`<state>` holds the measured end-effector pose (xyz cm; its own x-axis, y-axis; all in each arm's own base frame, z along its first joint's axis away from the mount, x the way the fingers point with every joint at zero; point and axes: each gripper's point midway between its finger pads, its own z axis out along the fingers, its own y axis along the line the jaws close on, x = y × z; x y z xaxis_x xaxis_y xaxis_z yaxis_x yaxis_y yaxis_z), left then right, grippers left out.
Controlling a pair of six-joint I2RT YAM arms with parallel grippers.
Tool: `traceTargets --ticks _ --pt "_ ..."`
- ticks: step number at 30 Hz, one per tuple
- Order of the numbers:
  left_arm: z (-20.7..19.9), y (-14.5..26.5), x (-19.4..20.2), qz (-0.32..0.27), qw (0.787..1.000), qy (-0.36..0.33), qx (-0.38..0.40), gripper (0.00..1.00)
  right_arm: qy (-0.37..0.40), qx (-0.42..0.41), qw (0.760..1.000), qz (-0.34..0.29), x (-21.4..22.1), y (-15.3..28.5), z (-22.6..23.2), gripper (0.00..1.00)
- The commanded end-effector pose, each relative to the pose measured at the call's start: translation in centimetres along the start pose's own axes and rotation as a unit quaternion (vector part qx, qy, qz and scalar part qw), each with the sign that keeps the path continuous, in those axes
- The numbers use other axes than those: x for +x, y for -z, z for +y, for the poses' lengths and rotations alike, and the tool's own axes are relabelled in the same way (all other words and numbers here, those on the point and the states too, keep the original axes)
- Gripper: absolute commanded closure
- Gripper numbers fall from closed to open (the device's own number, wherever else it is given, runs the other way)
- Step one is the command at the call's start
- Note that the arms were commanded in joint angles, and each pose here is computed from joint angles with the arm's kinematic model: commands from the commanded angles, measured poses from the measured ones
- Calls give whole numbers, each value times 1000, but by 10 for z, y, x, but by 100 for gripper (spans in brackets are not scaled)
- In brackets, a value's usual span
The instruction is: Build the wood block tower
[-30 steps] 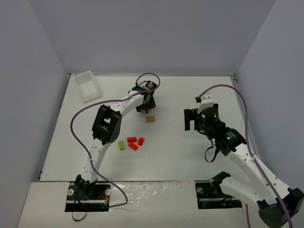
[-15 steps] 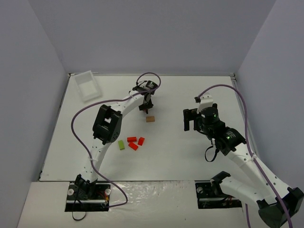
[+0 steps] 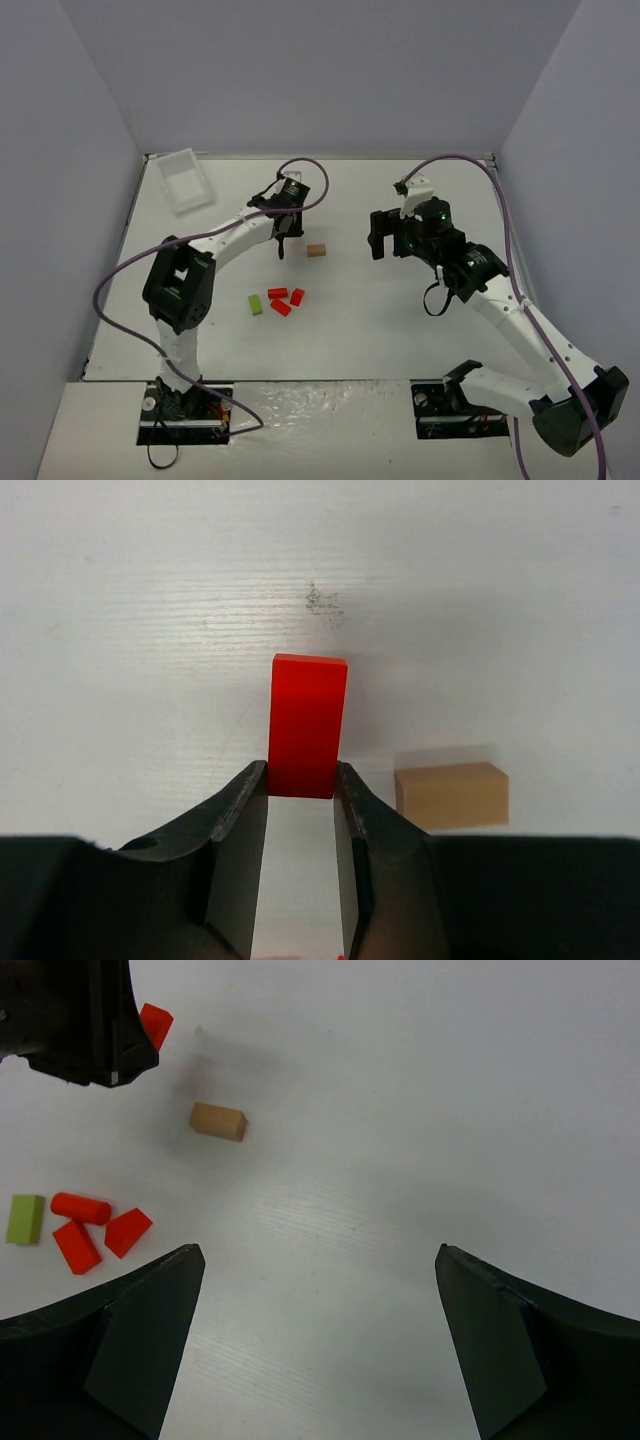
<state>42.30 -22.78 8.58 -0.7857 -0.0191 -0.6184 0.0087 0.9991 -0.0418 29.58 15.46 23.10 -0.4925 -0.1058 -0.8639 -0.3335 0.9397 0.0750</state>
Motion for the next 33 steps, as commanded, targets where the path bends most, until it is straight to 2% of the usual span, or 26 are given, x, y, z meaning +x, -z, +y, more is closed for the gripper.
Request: traceTargets --ticks 1,6,10,16,25,33 --pt "-37 83 -81 -192 968 -49 152 100 -24 -75 995 -53 -59 5 32 4" --pt "-49 120 -62 -235 932 -132 242 100 -56 -141 987 -42 -81 -3 61 11" --pt "-57 140 -47 -248 907 -185 285 100 -86 -199 976 -29 -100 -8 88 22" --pt "-69 182 -48 -297 870 -213 331 99 -114 -212 971 -9 -106 -27 98 28" --pt "-81 214 -48 -319 840 -214 382 96 -136 -246 959 46 -87 -51 115 32" --pt "-84 216 -45 -319 835 -217 392 96 -131 -268 953 48 -90 -52 120 38"
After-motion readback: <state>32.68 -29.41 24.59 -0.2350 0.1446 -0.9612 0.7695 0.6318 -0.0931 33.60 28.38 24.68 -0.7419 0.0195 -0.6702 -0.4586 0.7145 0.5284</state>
